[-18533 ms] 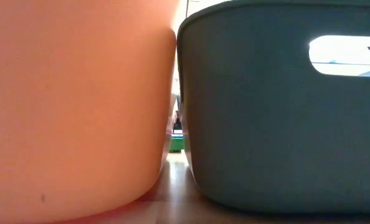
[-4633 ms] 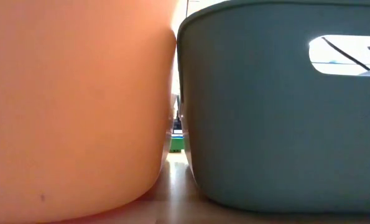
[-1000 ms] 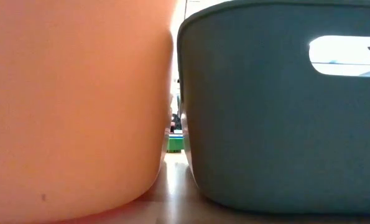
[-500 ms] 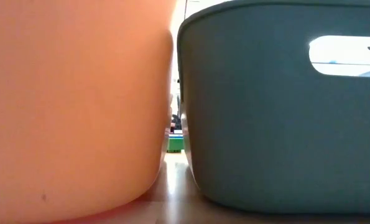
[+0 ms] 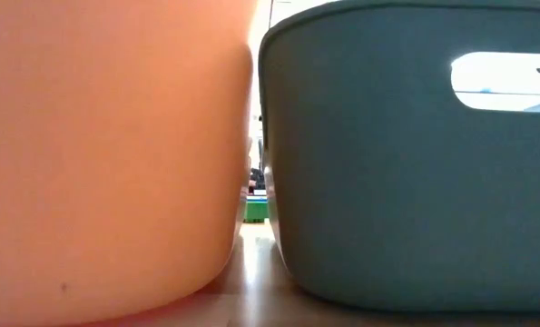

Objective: Sort blocks
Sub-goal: Put the red block into the blue bin

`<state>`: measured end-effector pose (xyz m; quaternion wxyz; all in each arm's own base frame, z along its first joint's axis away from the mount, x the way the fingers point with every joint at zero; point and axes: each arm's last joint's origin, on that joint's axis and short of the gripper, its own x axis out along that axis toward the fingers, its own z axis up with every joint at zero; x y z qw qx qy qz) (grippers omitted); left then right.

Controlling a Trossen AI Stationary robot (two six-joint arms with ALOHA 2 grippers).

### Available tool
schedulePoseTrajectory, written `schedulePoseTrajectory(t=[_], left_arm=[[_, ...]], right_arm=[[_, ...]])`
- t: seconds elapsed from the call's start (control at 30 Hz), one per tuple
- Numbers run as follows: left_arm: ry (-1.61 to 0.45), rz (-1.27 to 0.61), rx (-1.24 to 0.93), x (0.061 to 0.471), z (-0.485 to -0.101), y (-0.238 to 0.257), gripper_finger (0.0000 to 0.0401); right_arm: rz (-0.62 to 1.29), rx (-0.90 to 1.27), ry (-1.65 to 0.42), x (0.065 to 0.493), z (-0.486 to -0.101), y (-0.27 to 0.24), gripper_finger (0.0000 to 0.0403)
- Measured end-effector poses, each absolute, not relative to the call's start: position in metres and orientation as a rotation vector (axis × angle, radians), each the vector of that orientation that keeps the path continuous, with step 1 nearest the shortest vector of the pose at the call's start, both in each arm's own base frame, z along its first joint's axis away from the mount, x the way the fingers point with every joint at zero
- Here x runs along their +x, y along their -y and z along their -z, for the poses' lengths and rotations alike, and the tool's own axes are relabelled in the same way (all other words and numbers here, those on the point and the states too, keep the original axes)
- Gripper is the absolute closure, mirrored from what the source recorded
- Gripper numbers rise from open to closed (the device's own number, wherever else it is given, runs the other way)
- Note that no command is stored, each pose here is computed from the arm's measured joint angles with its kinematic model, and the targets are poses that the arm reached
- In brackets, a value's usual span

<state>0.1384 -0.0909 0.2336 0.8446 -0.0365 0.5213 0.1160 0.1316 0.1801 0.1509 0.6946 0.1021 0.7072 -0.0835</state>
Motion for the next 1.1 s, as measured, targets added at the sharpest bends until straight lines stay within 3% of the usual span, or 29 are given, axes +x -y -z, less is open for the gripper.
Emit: schedulePoseTrajectory(t=[0.27,0.57,0.77,0.93,1.1], left_arm=[[-1.101,-0.245,-0.077,0.138,-0.234,0.091,0.0202],[-1.104,-0.242,-0.078,0.138,-0.234,0.091,0.0202],[-1.109,-0.227,-0.039,0.138,-0.233,0.091,0.0202],[-1.082,-0.282,0.064,0.136,-0.234,0.086,0.0202],[-1.074,-0.348,0.184,0.132,-0.234,0.08,0.0202]], right_arm=[[0.161,0.202,-1.619,0.14,-0.138,-0.184,0.016],[0.138,0.208,-1.615,0.148,-0.145,-0.171,0.0287],[0.122,0.245,-1.549,0.164,-0.158,-0.151,0.0289],[0.133,0.26,-1.325,0.184,-0.193,-0.123,0.0289],[0.109,0.295,-0.863,0.208,-0.245,-0.105,0.0289]])
